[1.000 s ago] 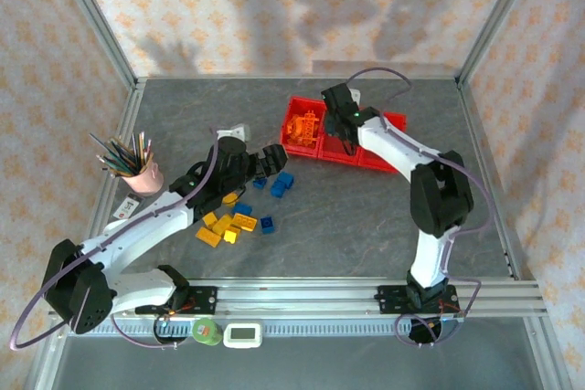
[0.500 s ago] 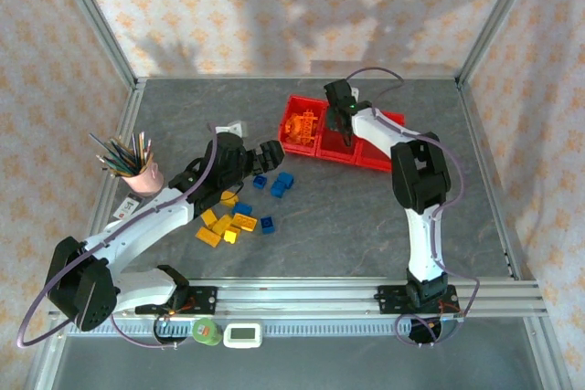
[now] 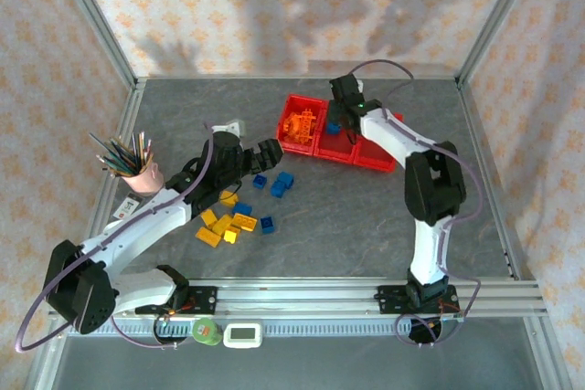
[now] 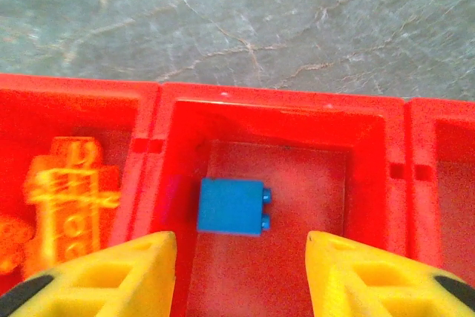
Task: Sort the legos into containers by color
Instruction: Place the lego in the container, then pick up the lego from the center of the table.
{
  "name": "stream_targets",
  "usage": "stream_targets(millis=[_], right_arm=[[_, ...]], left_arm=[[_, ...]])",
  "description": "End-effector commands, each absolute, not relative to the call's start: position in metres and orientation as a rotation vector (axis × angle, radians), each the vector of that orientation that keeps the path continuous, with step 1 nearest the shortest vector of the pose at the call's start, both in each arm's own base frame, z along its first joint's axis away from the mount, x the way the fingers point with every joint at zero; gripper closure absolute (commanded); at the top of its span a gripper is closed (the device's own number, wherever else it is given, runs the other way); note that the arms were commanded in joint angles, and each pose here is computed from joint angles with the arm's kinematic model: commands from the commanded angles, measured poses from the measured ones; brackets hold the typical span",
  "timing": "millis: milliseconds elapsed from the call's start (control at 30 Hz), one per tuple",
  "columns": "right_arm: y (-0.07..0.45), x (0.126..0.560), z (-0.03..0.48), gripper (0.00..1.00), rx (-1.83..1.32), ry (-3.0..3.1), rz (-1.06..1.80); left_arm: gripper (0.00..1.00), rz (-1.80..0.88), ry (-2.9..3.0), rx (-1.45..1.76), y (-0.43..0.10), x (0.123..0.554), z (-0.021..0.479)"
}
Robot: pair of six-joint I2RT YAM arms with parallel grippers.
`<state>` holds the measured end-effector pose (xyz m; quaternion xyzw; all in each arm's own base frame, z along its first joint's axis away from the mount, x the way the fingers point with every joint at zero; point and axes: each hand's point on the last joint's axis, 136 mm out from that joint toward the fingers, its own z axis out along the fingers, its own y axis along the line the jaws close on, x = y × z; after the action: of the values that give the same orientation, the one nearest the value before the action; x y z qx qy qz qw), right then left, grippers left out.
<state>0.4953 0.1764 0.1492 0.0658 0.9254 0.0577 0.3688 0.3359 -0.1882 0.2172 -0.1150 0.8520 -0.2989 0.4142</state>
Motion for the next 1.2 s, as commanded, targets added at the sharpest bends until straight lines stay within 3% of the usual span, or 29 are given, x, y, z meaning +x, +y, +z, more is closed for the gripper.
stream_targets(millis=[0,333,567,767,1167], right_arm=[[0.189,0.469,0.173,0.50,0.132,2.339,0.188],[0.235,0.388,0.146,0.46,0.010,2.427,0.247],[0.276,0.347,0.115,0.38,-0.046,2.501,0.315],[0.307,0.339,0.096,0.31,-0.049,2.547,0.386],[0.320,0.364,0.062,0.23,0.123,2.597,0.205]], left_arm=[[0.01,-0.748,2.093,-0.287,-0.178,0.332,0.232],[0.01,-0.696,2.125,-0.367,-0.151,0.307,0.207],[0.01,-0.691,2.143,-0.444,-0.139,0.294,0.185],[0.01,-0.682,2.144,-0.469,-0.133,0.289,0.177],[0.01,-0.664,2.133,-0.484,-0.127,0.288,0.174]])
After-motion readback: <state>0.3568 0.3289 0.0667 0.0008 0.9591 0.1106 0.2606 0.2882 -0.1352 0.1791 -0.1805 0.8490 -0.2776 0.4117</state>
